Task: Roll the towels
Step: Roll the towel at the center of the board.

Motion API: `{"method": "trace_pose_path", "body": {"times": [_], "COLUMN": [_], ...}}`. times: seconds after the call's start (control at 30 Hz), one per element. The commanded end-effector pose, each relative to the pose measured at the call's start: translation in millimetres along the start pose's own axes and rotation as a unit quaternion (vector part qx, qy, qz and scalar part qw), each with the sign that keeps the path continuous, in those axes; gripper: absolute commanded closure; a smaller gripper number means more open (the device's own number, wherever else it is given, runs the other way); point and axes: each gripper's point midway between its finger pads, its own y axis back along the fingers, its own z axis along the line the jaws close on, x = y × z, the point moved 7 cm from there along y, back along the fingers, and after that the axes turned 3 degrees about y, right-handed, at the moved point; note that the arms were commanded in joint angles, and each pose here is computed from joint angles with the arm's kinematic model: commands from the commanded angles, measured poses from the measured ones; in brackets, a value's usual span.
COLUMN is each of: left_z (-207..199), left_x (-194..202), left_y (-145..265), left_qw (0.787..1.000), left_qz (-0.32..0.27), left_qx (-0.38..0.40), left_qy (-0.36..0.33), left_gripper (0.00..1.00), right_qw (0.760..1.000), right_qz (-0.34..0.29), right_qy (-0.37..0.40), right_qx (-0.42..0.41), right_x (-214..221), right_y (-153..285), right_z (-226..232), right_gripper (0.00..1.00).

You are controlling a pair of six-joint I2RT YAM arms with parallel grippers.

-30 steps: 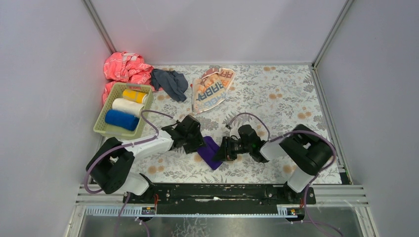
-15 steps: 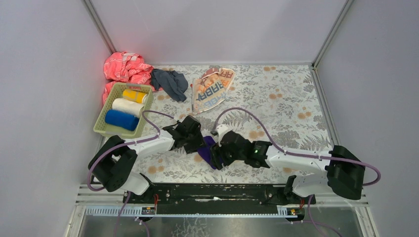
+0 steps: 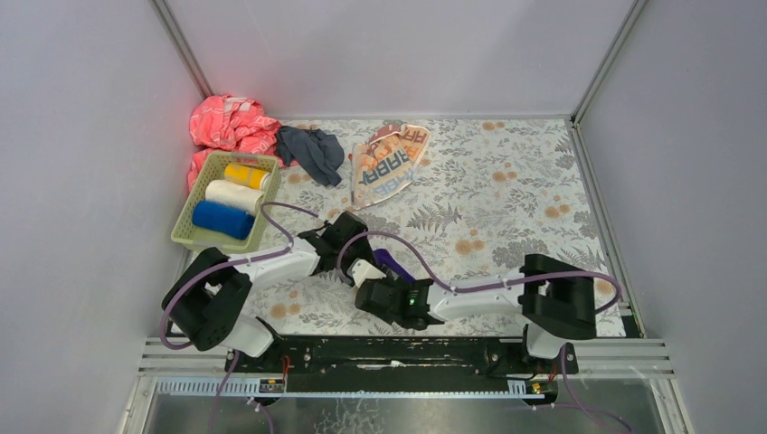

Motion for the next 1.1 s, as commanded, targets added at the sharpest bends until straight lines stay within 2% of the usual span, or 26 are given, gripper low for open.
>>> {"method": "trace_pose_path", "body": {"times": [0.0, 0.1, 0.23, 0.33, 0.53, 0.67, 0.9, 1.07], "left_z": [21, 15, 5, 3, 13, 15, 9, 1], "left_x": [5, -1, -17, -28, -29, -20, 8, 23], "left_y": [-12, -8, 12, 32, 64, 76, 65, 47], "left_qw": [0.999, 0.999, 0.998, 0.996, 0.992, 0.991, 0.989, 0.988], "left_qz": [0.001, -0.015, -0.058, -0.086, -0.117, -0.099, -0.036, -0.002], "left_qx": [-0.045, -0.038, -0.015, 0.000, 0.027, 0.061, 0.123, 0.137], "left_qy": [-0.025, -0.027, -0.017, 0.000, 0.043, 0.060, 0.078, 0.076], "left_gripper": [0.44, 0.42, 0.36, 0.28, 0.19, 0.13, 0.13, 0.15], "right_qw": [0.998, 0.998, 0.993, 0.980, 0.937, 0.901, 0.855, 0.818], "right_qz": [0.041, 0.060, 0.060, 0.041, 0.025, 0.016, 0.013, 0.020], "right_qy": [0.033, 0.029, -0.038, -0.105, -0.221, -0.283, -0.358, -0.399], "right_qx": [0.047, 0.008, -0.095, -0.166, -0.269, -0.328, -0.374, -0.413], "right_x": [16, 25, 26, 21, 18, 18, 31, 40], "right_y": [-12, -18, -18, -13, -12, -14, -20, -29], "right_z": [-4, 4, 11, 6, -8, -11, -20, -20], "right_gripper": [0.41, 0.54, 0.67, 0.71, 0.72, 0.72, 0.72, 0.72]}}
